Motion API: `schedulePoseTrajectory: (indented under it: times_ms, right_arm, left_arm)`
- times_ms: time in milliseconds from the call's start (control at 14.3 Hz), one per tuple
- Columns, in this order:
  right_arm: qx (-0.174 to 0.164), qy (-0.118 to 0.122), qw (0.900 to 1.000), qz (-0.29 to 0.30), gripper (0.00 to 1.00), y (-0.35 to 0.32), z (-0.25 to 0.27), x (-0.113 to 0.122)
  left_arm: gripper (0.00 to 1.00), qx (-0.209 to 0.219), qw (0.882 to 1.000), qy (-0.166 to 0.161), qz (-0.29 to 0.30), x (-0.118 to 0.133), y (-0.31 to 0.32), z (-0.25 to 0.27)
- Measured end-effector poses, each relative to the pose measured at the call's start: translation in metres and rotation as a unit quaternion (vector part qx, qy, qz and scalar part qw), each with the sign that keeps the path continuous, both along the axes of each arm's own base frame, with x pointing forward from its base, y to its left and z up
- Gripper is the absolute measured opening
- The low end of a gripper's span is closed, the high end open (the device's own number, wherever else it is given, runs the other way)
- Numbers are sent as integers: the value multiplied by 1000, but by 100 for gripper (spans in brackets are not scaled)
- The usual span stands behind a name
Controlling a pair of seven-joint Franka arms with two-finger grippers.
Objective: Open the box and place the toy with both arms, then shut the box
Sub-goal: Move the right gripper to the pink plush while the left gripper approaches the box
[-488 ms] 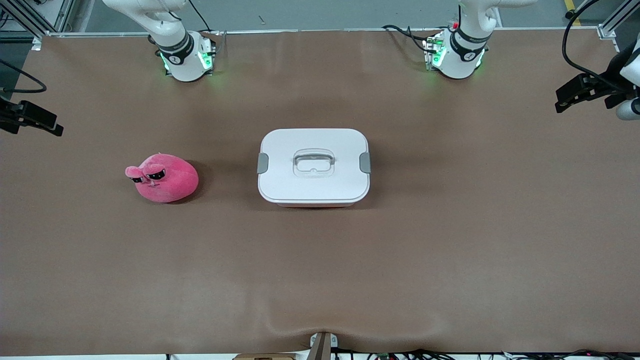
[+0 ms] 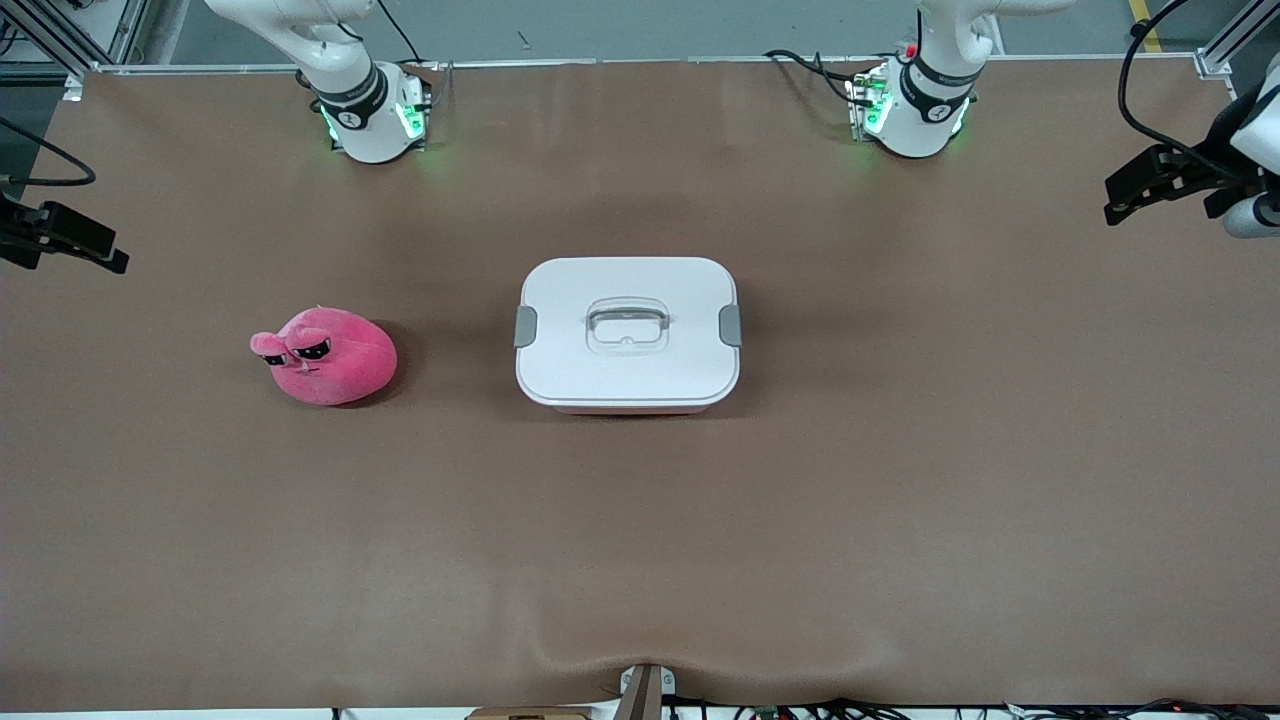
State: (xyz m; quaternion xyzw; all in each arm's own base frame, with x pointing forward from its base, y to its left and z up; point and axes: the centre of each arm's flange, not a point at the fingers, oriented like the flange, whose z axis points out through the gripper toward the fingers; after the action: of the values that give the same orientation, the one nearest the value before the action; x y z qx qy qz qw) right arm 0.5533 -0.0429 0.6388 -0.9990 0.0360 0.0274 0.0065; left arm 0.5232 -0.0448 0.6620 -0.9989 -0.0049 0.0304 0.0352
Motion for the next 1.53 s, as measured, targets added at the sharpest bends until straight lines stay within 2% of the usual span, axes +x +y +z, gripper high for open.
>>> schedulePoseTrajectory:
  times_ms: [558, 836, 1115, 1533]
  right_arm:
    - [-1, -16, 1000, 24, 100, 27, -17, 13]
    - [0, 6, 999, 46, 100, 48, -56, 21]
    - [-1, 10, 991, 135, 100, 54, -102, 28]
    - [3, 37, 988, 150, 100, 54, -169, 18]
  left_arm:
    - [100, 1, 1000, 9, -7, 5, -13, -10]
    - [100, -3, 1000, 13, 3, 7, -16, -14]
    - [100, -41, 994, 37, 89, 14, -41, -34]
    - [100, -21, 977, 67, 203, 13, -133, -70]
